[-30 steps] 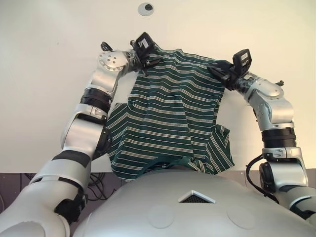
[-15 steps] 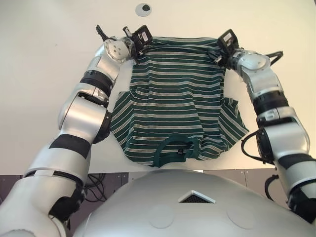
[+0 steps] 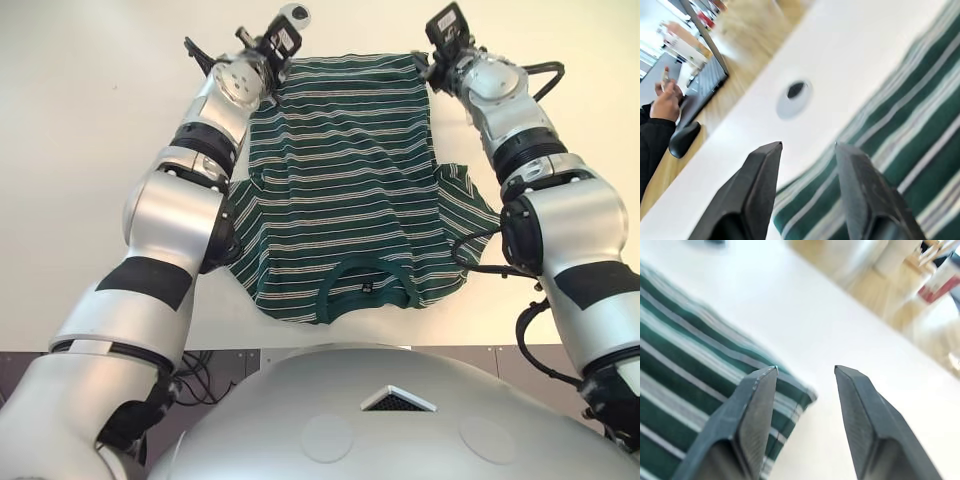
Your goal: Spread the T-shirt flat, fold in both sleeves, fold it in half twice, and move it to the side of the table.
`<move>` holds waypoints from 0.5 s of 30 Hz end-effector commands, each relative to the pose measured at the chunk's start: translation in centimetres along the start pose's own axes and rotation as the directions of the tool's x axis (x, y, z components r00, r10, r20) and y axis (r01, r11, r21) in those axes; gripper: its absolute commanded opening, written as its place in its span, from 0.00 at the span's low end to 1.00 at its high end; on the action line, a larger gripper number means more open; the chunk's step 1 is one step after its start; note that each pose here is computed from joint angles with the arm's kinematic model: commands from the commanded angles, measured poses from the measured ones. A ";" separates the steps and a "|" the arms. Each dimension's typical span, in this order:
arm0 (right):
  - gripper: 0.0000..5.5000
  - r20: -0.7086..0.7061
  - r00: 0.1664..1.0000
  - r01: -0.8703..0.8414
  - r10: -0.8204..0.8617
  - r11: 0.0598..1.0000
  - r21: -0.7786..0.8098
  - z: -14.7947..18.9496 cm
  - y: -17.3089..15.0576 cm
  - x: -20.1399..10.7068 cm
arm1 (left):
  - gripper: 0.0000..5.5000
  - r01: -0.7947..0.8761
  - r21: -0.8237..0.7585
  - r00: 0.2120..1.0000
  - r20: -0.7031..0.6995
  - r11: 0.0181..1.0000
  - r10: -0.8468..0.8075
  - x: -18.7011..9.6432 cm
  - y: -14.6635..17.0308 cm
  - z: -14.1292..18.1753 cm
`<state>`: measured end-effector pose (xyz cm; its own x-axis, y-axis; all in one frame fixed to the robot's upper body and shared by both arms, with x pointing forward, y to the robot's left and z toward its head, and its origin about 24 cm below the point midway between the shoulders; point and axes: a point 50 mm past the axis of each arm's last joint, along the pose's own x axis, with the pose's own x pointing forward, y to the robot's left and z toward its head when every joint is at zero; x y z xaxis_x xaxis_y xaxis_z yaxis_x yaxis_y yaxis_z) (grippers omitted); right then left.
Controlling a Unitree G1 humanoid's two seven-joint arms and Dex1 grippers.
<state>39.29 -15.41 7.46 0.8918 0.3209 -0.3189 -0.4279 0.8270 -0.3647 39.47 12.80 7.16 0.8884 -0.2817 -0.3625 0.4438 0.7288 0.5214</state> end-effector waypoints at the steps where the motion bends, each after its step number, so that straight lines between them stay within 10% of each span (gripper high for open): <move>1: 0.38 0.180 0.983 -0.040 0.018 0.992 0.117 1.0 -3.1 -1.8 | 0.34 -0.021 -0.191 0.973 0.220 0.981 0.063 -1.5 4.5 1.5; 9: 0.38 0.273 0.960 -0.156 0.053 0.916 0.370 -4.4 0.5 -20.8 | 0.34 0.471 -0.333 0.835 0.469 0.817 -0.289 -17.1 3.8 -5.7; 15: 0.38 0.075 0.997 -0.021 -0.009 0.921 0.388 -7.6 3.1 -26.4 | 0.34 0.627 -0.400 0.773 0.430 0.669 -0.467 -23.4 0.7 -7.6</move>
<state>19.60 -25.43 2.34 0.9110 0.3245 -0.2545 -0.3077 0.9457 0.1042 25.23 25.67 4.91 0.7839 -0.5946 -0.1784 0.5782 0.8040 -0.1389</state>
